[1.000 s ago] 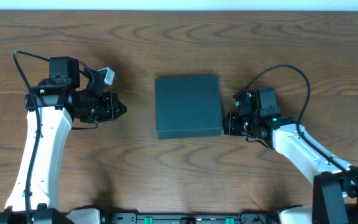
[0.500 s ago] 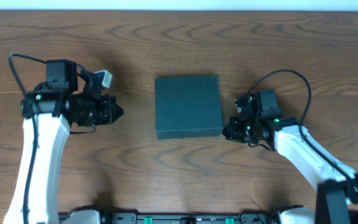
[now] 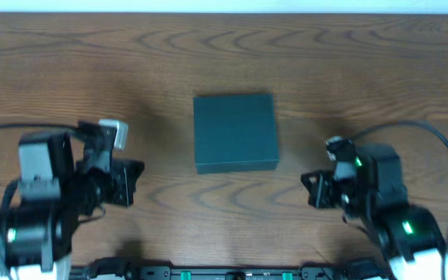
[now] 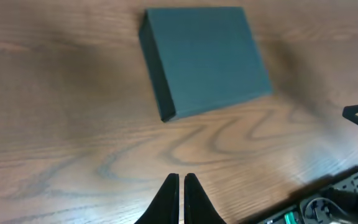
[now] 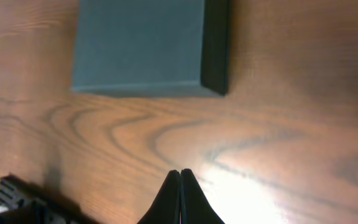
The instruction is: Pack container
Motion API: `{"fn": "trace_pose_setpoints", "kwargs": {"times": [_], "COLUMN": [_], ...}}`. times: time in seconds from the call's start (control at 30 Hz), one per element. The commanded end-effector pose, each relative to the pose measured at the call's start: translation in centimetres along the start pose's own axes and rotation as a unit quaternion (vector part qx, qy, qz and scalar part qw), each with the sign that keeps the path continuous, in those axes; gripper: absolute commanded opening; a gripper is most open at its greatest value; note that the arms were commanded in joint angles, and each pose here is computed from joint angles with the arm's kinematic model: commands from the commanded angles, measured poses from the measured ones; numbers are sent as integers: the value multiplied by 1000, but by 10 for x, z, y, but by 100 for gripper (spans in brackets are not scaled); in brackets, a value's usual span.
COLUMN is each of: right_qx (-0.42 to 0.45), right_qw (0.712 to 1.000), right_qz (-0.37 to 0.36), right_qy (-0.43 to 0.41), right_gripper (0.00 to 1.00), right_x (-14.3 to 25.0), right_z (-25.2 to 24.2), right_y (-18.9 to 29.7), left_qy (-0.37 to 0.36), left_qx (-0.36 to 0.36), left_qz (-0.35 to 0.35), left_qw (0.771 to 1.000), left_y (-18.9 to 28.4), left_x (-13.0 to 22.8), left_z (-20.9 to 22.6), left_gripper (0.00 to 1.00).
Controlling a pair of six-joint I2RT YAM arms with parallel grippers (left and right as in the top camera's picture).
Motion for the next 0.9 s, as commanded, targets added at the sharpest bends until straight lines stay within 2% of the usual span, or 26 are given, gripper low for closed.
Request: {"fn": "trace_pose_setpoints", "kwargs": {"times": [0.0,0.13,0.27,0.6,0.63,0.67,0.7,0.73,0.77,0.87], "right_qx": [-2,-7,-15,-13,-12,-12,-13,-14,-14,-13], "right_qw": [999,999,998,999,999,999,999,999,999,999], "right_qz": [-24,-37,-52,-43,-42,-42,-41,-37,-32,-31], "right_qy": [24,17,11,6,6,5,5,4,2,-8], "right_gripper": [2,2,2,2,5,24,50,95,99,99], "right_x": [14,45,65,99,99,99,100,101,103,103], "right_z": [6,8,9,5,5,5,5,5,5,4], "right_y": [19,43,58,69,69,69,69,69,68,68], "left_qy": [-18,-11,-5,-1,6,12,17,24,31,52], "left_qx": [17,17,50,80,79,79,77,76,76,75], "left_qz": [0,11,22,26,30,30,30,31,31,35], "left_qw": [1000,1000,998,996,996,996,996,996,996,995], "left_y": [5,8,9,3,1,1,1,1,1,1], "left_x": [20,48,72,102,103,103,103,103,103,104], "left_z": [-5,-5,-11,-12,-11,-11,-10,-10,-10,-10], "left_gripper": [6,6,6,6,6,6,17,41,96,95]}}
Point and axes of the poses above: each gripper's point midway between its finger pads, its own y axis back along the fingers, its own z axis along the line the jaws close on, x = y × z, the point moved 5 cm from there along y, back along the fingers, and after that the axes turned 8 degrees about y, right-handed, at the moved point
